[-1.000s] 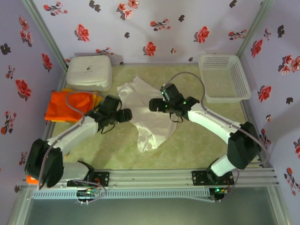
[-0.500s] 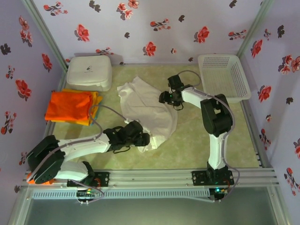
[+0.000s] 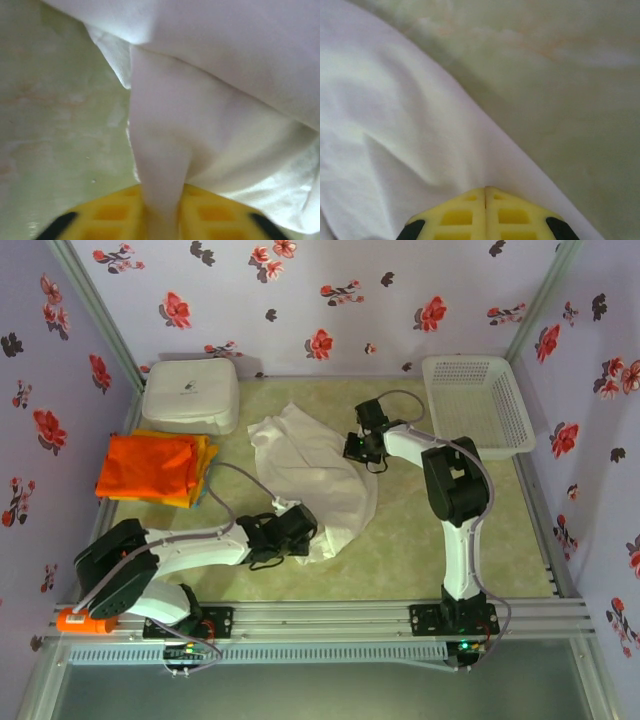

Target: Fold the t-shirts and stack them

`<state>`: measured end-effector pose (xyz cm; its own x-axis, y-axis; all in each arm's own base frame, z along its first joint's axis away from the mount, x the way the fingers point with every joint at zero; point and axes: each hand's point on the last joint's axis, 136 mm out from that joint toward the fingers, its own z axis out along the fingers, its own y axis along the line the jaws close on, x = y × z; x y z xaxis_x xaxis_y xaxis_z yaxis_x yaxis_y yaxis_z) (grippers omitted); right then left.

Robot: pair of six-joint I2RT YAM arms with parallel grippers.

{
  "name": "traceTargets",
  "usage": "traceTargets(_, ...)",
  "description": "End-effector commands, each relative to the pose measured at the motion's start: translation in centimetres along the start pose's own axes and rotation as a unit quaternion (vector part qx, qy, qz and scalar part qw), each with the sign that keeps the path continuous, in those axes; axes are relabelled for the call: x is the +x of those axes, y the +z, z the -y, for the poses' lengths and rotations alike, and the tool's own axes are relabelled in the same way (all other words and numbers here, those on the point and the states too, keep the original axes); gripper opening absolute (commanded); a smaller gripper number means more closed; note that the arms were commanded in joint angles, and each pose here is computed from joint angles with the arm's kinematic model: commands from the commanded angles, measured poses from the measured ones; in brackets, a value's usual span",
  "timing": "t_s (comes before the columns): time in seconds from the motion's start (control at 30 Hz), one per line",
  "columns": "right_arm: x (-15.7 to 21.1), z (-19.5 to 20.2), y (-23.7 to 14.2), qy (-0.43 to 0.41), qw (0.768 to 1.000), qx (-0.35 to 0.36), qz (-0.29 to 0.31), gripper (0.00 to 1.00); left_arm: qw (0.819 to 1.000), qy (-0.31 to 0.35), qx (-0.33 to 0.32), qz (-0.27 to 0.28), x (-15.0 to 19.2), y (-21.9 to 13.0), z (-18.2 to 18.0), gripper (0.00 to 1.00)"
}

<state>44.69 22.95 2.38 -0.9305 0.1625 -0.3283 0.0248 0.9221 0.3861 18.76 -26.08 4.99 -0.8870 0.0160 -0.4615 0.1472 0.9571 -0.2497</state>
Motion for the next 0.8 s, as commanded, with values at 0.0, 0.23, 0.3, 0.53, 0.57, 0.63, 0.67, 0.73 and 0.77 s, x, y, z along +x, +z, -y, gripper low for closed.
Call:
traceTargets(0.0, 0.3, 2.8, -2.7, 0.027, 0.999, 0.041, 0.019, 0.00, 0.999, -0.012, -0.032, 0.029, -2.6, -1.9, -2.4, 0.10)
traceTargets(0.23, 3.1, 6.1, -8.2, 0.095, 0.991, 0.064, 0.073, 0.00, 0.996, -0.048, -0.062, 0.037, -6.8, -4.5, -8.0, 0.07)
traceTargets(0.3, 4.8, 6.3, -9.5, 0.127, 0.987, 0.044, 0.083, 0.00, 0.995, -0.060, -0.075, 0.042, -8.6, -5.3, -9.7, 0.07)
traceTargets(0.53, 9.5, 4.4, -11.9, 0.082, 0.992, 0.016, 0.094, 0.12, 0.992, -0.067, -0.093, 0.047, -12.2, -6.3, -12.1, 0.09)
traceTargets(0.57, 9.5, 4.1, -12.0, 0.068, 0.993, 0.016, 0.095, 0.29, 0.992, -0.069, -0.092, 0.045, -12.2, -6.2, -12.3, 0.09)
traceTargets(0.63, 8.7, 3.2, -12.0, 0.046, 0.994, 0.009, 0.098, 0.52, 0.993, -0.072, -0.087, 0.038, -11.9, -5.9, -12.3, 0.09)
traceTargets(0.67, 8.1, 2.7, -11.9, 0.036, 0.994, 0.008, 0.100, 0.63, 0.993, -0.075, -0.084, 0.035, -11.6, -5.8, -12.3, 0.09)
traceTargets(0.73, 6.9, 1.6, -11.3, 0.019, 0.995, -0.003, 0.102, 0.76, 0.993, -0.080, -0.078, 0.025, -10.8, -5.5, -12.3, 0.09)
traceTargets(0.77, 6.2, 0.8, -10.7, 0.011, 0.995, -0.010, 0.101, 0.79, 0.994, -0.084, -0.073, 0.020, -10.4, -5.4, -12.2, 0.09)
